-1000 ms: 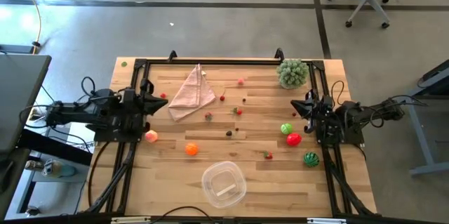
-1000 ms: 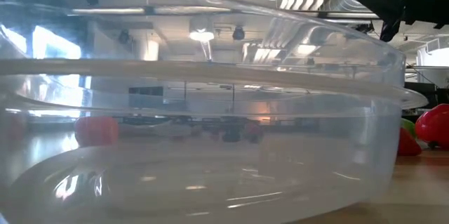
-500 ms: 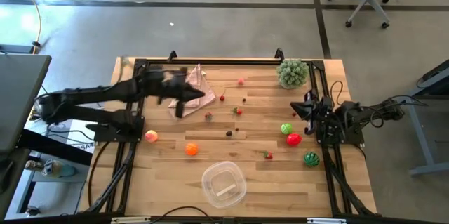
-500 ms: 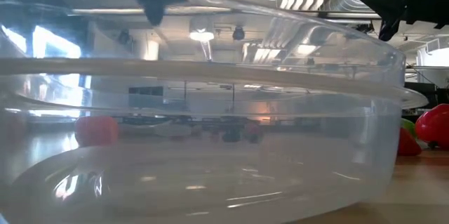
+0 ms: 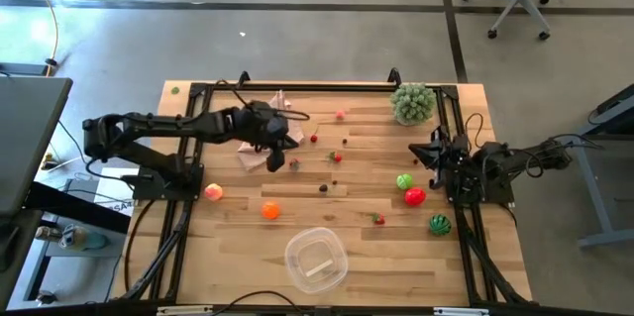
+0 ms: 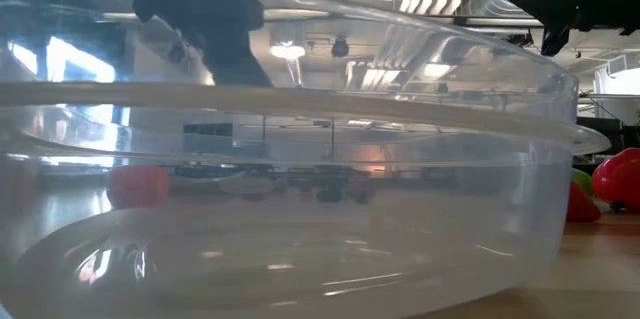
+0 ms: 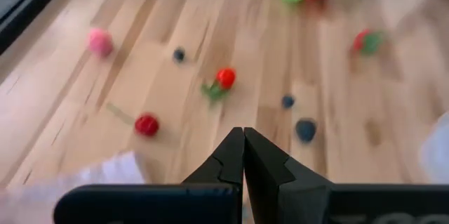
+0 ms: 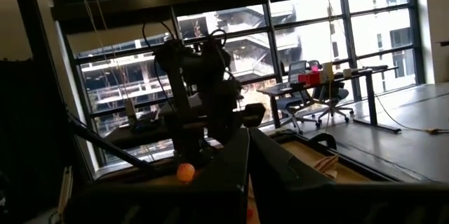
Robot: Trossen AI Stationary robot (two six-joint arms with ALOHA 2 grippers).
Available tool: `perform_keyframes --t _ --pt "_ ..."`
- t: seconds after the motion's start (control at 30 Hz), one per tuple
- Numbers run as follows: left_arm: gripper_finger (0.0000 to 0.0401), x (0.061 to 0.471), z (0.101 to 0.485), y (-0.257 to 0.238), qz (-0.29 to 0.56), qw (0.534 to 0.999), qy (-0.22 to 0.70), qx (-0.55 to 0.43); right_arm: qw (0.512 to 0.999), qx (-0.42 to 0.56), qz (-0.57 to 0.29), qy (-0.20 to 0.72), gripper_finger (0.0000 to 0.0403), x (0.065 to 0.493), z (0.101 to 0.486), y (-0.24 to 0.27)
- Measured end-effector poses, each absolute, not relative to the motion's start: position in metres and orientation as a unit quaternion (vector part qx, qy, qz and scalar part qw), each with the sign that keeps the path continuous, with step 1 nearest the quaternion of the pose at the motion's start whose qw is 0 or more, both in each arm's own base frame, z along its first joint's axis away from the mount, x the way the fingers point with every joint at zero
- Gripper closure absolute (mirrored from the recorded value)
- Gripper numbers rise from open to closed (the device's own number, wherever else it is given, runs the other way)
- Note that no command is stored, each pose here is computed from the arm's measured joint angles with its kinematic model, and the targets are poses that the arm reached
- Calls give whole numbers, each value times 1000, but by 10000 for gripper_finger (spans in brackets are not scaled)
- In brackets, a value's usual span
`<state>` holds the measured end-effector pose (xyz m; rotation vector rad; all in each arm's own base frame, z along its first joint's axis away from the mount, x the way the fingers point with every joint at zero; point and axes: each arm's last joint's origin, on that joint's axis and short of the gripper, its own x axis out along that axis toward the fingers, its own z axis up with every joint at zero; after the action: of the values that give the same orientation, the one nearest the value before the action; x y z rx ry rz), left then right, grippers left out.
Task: Pick and placing Produce into tupperware
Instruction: Move the transparent bin on the center
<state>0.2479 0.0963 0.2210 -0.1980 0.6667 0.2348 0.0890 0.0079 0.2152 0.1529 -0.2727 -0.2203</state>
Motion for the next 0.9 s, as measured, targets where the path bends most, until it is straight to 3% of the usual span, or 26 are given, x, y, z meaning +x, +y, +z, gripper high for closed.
perform_keyframes --t 0.17,0.3,0.53,0.9 --pt "400 250 219 85 116 929 341 -84 984 41 -114 -127 402 87 257 7" --pt "400 251 218 82 125 925 348 -84 994 15 -87 -66 402 105 281 13" --pt "400 248 216 82 129 920 359 -87 992 -7 -4 122 402 189 289 38" --pt "400 243 208 80 134 905 390 -103 936 -65 38 344 402 306 272 87"
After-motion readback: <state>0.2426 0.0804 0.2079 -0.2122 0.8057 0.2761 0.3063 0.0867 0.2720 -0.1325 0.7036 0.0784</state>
